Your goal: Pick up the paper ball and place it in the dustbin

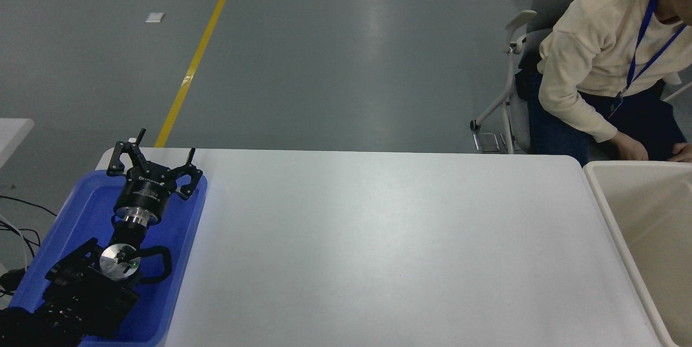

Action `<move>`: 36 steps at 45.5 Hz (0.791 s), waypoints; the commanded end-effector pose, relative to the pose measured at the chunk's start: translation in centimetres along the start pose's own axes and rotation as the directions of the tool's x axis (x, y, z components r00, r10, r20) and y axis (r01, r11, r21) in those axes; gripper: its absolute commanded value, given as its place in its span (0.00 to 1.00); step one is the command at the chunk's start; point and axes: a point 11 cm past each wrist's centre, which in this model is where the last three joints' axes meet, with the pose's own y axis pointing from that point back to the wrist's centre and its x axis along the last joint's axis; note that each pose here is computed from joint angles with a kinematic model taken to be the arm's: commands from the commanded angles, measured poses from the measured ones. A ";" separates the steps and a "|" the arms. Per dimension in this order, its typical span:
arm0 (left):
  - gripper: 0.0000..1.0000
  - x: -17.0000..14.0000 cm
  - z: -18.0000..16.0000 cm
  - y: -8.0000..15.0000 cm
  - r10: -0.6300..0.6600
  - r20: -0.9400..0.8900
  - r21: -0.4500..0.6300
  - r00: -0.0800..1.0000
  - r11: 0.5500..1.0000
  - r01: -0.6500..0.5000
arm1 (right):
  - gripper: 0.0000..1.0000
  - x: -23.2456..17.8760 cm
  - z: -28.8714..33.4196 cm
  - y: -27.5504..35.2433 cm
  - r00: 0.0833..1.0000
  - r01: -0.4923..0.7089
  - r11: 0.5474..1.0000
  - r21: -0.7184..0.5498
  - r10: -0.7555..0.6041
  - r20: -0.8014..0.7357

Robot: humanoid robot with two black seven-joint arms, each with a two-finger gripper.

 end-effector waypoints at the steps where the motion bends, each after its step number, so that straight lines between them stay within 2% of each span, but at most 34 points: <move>1: 1.00 0.0 0.0 0.0 -0.001 0.000 0.000 1.000 1.000 0.001 | 0.00 -1.0 0.2 -0.1 1.000 -0.001 1.000 -0.006 0.001 -0.003; 4: 1.00 0.0 0.0 0.0 -0.001 0.000 0.000 1.000 1.000 0.001 | 0.00 -0.9 0.1 -0.1 1.000 -0.009 1.000 -0.004 0.009 -0.001; 6: 1.00 0.0 0.0 0.0 -0.001 0.000 0.000 1.000 1.000 0.001 | 0.19 -0.7 0.1 -0.1 1.000 -0.017 1.000 -0.005 0.017 0.001; 10: 1.00 0.0 0.0 0.0 0.001 0.000 -0.001 1.000 1.000 -0.001 | 0.68 0.2 0.1 0.0 0.997 -0.074 0.997 -0.004 0.074 0.012; 12: 1.00 0.0 0.0 0.0 0.001 0.000 -0.001 1.000 1.000 -0.001 | 0.84 0.5 0.1 0.0 0.994 -0.108 0.994 -0.004 0.108 0.017; 29: 1.00 0.0 0.0 0.0 0.001 0.000 0.000 1.000 1.000 -0.001 | 0.93 1.0 0.0 0.1 0.989 -0.142 0.990 -0.002 0.142 0.029; 32: 1.00 0.0 0.0 0.0 0.001 0.000 0.000 1.000 1.000 -0.001 | 1.00 1.0 0.0 0.1 0.990 -0.139 0.990 -0.002 0.139 0.034; 36: 1.00 0.0 0.0 0.0 0.001 0.000 0.000 1.000 1.000 -0.001 | 1.00 0.6 -0.7 0.2 0.991 -0.118 0.993 0.012 0.117 0.065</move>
